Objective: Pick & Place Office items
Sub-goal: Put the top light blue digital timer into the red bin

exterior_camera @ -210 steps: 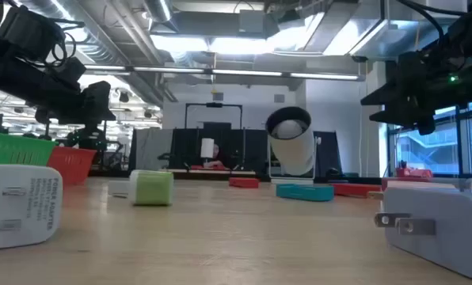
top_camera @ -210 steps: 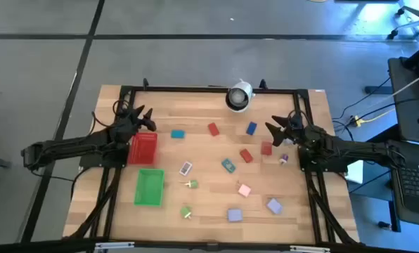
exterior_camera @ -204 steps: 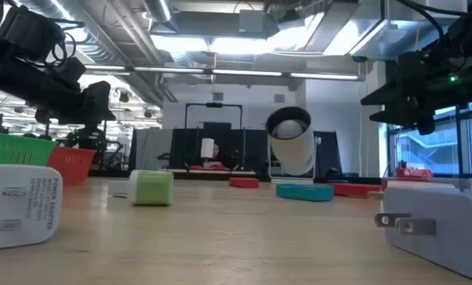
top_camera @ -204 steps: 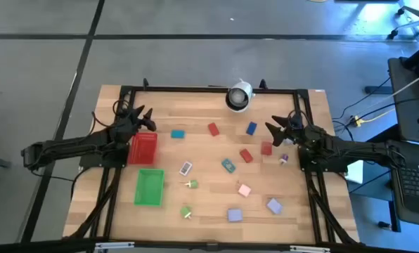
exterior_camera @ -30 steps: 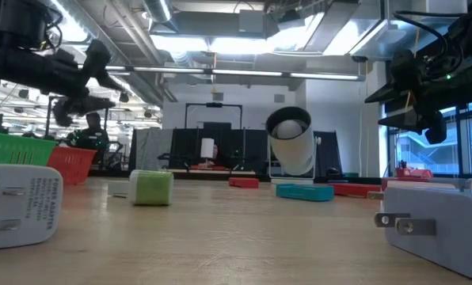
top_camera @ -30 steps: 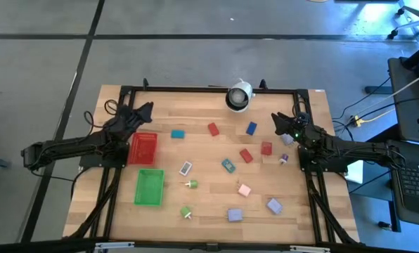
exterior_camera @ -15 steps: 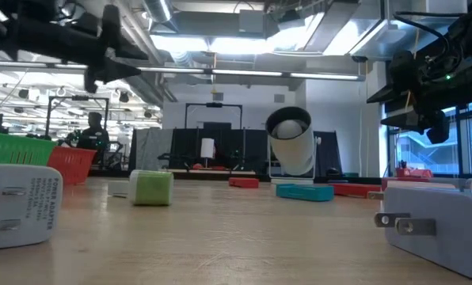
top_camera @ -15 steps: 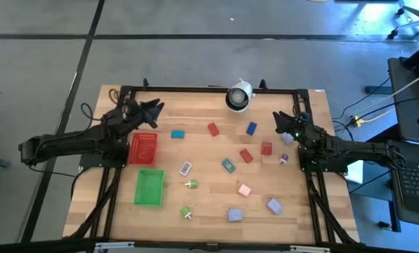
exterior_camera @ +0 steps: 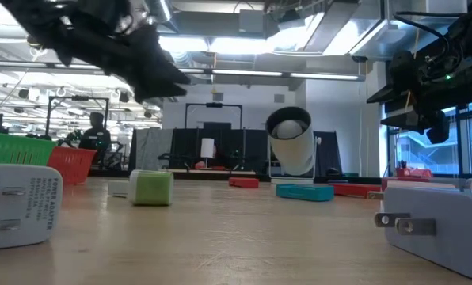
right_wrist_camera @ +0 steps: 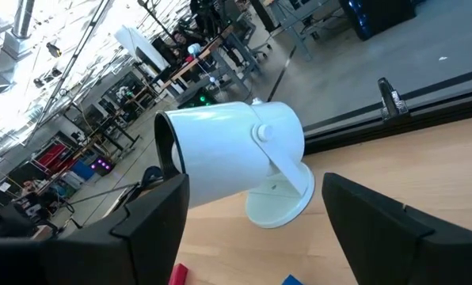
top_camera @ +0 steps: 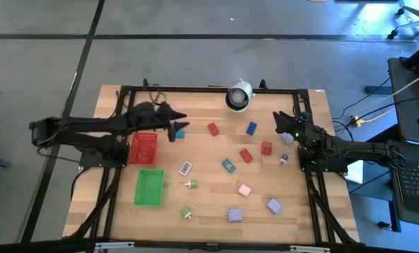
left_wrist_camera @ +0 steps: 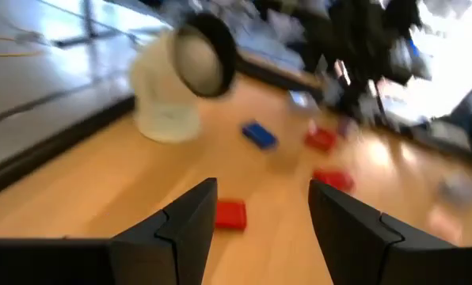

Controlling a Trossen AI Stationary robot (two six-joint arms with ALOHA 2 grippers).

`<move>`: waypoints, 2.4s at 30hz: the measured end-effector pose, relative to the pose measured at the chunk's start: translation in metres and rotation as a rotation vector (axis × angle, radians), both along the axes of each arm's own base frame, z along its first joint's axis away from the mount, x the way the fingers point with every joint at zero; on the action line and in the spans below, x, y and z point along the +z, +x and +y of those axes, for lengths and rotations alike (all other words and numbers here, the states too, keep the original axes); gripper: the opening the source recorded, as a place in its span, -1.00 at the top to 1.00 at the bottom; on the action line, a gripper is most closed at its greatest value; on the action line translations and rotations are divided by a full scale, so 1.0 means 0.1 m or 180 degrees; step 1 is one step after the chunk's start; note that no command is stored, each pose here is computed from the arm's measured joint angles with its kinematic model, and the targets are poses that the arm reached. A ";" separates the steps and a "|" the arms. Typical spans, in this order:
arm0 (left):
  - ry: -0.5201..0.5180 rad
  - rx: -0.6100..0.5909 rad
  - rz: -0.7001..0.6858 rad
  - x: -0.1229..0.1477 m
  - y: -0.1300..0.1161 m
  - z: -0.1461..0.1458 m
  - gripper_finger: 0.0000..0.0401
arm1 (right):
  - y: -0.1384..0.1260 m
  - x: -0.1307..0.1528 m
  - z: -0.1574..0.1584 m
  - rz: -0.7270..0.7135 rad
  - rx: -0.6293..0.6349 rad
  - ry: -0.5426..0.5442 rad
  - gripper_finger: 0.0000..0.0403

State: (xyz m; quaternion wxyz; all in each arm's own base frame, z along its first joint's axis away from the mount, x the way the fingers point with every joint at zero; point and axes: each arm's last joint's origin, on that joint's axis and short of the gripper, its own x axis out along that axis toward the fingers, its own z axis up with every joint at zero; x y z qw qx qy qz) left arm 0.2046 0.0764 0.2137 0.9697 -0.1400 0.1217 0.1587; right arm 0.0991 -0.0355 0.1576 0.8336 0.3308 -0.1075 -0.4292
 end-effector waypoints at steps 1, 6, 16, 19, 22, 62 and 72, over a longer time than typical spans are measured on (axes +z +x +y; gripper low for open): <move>0.0063 -0.0099 0.0127 -0.02 0.04 0.01 0.02 | 0.00 0.00 0.00 0.0000 0.0000 0.0000 -0.45; 0.0752 -0.0147 0.1114 -0.13 0.19 0.10 0.02 | 0.00 0.00 0.00 0.0000 0.0000 0.0000 -0.45; 0.0631 -0.0610 0.2370 -0.44 0.25 0.13 0.02 | 0.00 -0.01 0.00 0.0023 0.0001 0.0004 -0.45; 0.0513 -0.0888 0.2448 -0.52 0.26 0.11 0.02 | 0.00 -0.01 0.00 0.0023 0.0001 0.0004 -0.45; 0.0638 -0.1014 0.2623 -0.61 0.27 0.12 0.02 | 0.00 -0.01 0.00 0.0024 0.0000 0.0004 -0.45; -0.0278 -0.0534 0.0768 -0.41 0.67 0.20 0.73 | 0.00 -0.01 0.00 0.0028 0.0003 0.0004 -0.45; 0.0576 -0.0088 -0.1713 0.37 0.76 0.27 0.74 | 0.00 -0.01 0.00 0.0028 0.0003 0.0004 -0.45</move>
